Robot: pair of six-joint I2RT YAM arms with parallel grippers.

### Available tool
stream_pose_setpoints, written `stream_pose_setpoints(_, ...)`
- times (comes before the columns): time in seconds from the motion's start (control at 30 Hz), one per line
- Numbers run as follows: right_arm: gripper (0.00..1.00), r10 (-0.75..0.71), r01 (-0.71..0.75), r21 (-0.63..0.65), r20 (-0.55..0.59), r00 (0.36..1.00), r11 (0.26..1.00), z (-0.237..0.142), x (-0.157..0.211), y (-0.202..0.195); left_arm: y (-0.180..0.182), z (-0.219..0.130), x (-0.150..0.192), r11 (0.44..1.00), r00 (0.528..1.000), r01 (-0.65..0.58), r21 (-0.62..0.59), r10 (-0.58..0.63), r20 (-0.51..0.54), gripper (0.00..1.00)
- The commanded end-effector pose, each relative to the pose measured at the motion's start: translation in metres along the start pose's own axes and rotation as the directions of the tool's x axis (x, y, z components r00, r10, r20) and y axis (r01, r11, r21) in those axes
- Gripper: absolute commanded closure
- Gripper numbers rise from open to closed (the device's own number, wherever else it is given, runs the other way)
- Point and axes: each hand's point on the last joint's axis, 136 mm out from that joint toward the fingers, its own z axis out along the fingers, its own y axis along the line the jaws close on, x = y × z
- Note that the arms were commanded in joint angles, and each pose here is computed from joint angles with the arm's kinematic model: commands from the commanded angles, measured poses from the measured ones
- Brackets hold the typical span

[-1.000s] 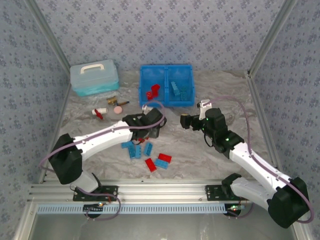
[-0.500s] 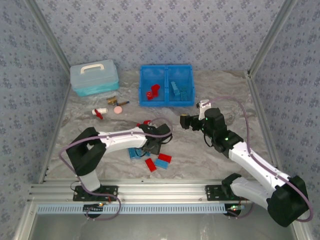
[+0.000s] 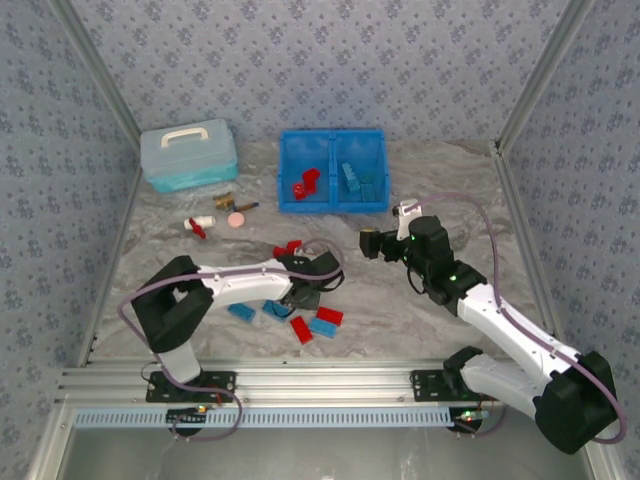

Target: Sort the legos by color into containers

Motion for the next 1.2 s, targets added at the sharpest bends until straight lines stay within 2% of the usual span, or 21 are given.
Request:
stream_pose_setpoints(0.0, 0.0, 0.012, -0.012, 0.015, 0.001, 1.0, 1.0, -0.003, 0.0, -0.002, -0.012, -0.047, -0.051, 0.994, 0.983, 0.032, 0.102, -0.05, 0.176, 0.7)
stream_pose_setpoints(0.1, 0.0, 0.031, -0.033, 0.055, 0.035, 0.999, 0.998, -0.009, -0.002, -0.01, -0.02, -0.079, -0.098, 0.983, 0.953, 0.037, 0.182, -0.09, 0.29, 0.7)
stream_pose_setpoints(0.3, 0.0, 0.083, -0.097, 0.151, 0.099, 0.992, 0.984, -0.021, -0.008, -0.032, -0.052, -0.112, -0.202, 0.956, 0.885, 0.025, 0.292, -0.157, 0.438, 0.71)
stream_pose_setpoints(0.43, 0.0, 0.105, -0.127, 0.179, 0.128, 0.986, 0.976, -0.026, -0.007, -0.043, -0.07, -0.108, -0.266, 0.948, 0.852, 0.046, 0.316, -0.202, 0.482, 0.72)
stream_pose_setpoints(0.6, 0.0, 0.119, -0.14, 0.16, 0.135, 0.984, 0.977, -0.027, -0.009, -0.043, -0.078, -0.081, -0.337, 0.947, 0.825, 0.09, 0.307, -0.244, 0.509, 0.72)
stream_pose_setpoints(0.73, 0.0, 0.122, -0.143, 0.16, 0.134, 0.983, 0.977, -0.027, -0.008, -0.044, -0.086, -0.053, -0.369, 0.949, 0.814, 0.085, 0.305, -0.243, 0.528, 0.72)
stream_pose_setpoints(0.8, 0.0, 0.123, -0.144, 0.155, 0.136, 0.983, 0.977, -0.027, -0.009, -0.043, -0.093, -0.036, -0.378, 0.938, 0.815, 0.08, 0.337, -0.257, 0.52, 0.67)
stream_pose_setpoints(0.9, 0.0, 0.124, -0.144, 0.157, 0.135, 0.983, 0.977, -0.027, -0.009, -0.044, -0.102, -0.033, -0.383, 0.926, 0.816, 0.06, 0.372, -0.26, 0.517, 0.56)
stream_pose_setpoints(1.03, 0.0, 0.119, -0.14, 0.151, 0.139, 0.983, 0.979, -0.026, -0.009, -0.043, -0.104, -0.064, -0.387, 0.91, 0.802, 0.035, 0.414, -0.273, 0.532, 0.46)
stream_pose_setpoints(1.17, 0.0, 0.108, -0.129, 0.141, 0.142, 0.984, 0.982, -0.022, -0.005, -0.042, -0.096, -0.126, -0.388, 0.893, 0.782, -0.016, 0.45, -0.27, 0.562, 0.39)
